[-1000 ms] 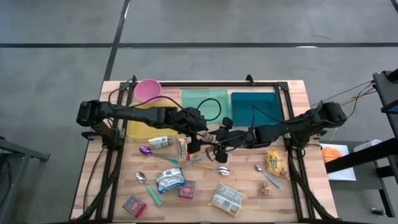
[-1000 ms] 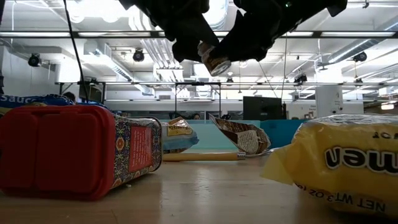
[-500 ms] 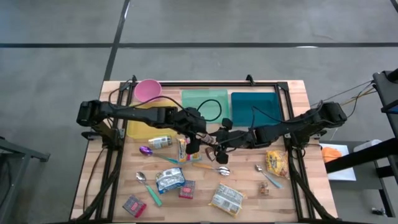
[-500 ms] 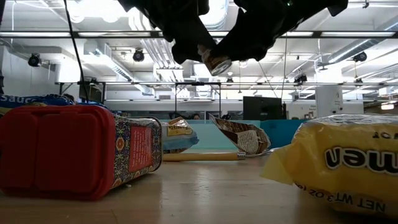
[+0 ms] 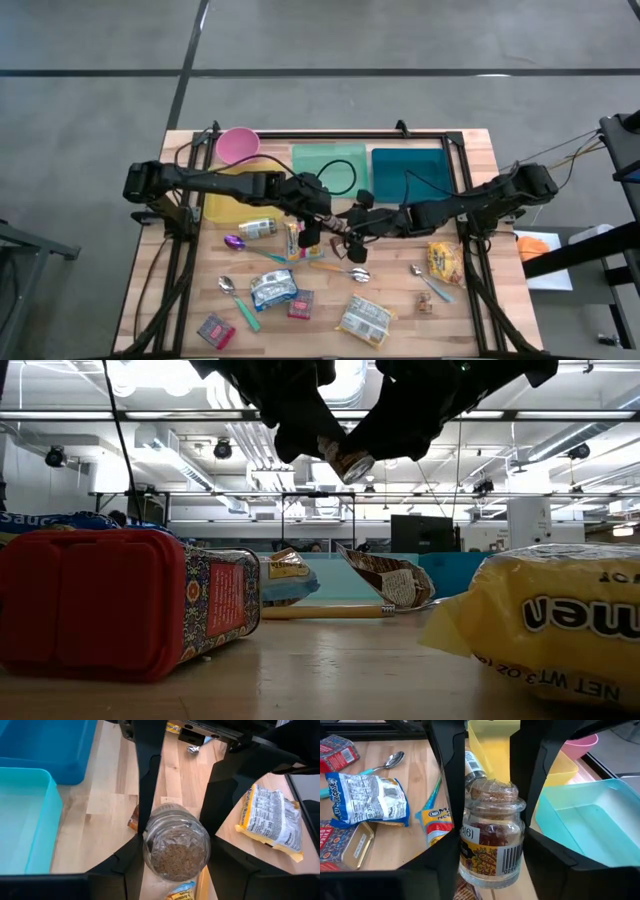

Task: Pick & Place Food Item
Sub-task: Put the top brown seasoning bottle into the green bin

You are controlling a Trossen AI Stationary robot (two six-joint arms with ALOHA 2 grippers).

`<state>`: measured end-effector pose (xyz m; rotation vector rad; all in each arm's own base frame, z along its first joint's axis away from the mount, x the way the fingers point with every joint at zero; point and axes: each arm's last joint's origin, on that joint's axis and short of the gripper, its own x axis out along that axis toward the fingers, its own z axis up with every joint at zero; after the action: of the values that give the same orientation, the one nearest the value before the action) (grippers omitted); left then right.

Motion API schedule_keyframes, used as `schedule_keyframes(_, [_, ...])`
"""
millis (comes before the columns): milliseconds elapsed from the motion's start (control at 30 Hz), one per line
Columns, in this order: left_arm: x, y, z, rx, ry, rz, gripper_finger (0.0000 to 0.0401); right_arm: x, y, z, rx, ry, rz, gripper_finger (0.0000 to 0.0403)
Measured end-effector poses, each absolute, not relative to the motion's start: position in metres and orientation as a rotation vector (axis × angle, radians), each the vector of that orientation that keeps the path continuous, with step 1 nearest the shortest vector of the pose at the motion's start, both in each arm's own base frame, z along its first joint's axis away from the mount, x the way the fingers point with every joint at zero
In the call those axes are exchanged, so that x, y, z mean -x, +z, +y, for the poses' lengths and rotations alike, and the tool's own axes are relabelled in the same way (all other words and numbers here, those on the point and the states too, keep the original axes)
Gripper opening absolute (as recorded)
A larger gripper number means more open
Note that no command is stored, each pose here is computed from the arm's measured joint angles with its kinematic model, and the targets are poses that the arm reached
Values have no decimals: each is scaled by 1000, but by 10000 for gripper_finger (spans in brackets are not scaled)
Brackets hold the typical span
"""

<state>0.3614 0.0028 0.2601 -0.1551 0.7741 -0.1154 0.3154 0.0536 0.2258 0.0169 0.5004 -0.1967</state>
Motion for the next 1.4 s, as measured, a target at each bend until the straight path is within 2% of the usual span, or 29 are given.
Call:
schedule_keyframes(167, [-362,261,3,166,-123,768,179,-315,226,54,-2,-189,503,283])
schedule_keyframes(333, [-362,261,3,174,-95,768,179,-315,226,53,-15,-206,500,321])
schedule_keyframes(500, [-359,261,8,157,-13,797,179,-315,225,52,-32,-258,501,328])
schedule_keyframes(633, [-356,266,19,158,83,852,179,-309,217,49,-69,-310,589,329])
schedule_keyframes(933, [-348,271,67,156,219,879,179,-303,209,47,-141,-377,653,329])
schedule_keyframes(1167, [-332,257,116,242,357,977,179,-301,206,48,-138,-375,661,330])
schedule_keyframes(1400, [-332,230,144,346,442,1061,179,-300,204,48,-135,-376,669,330])
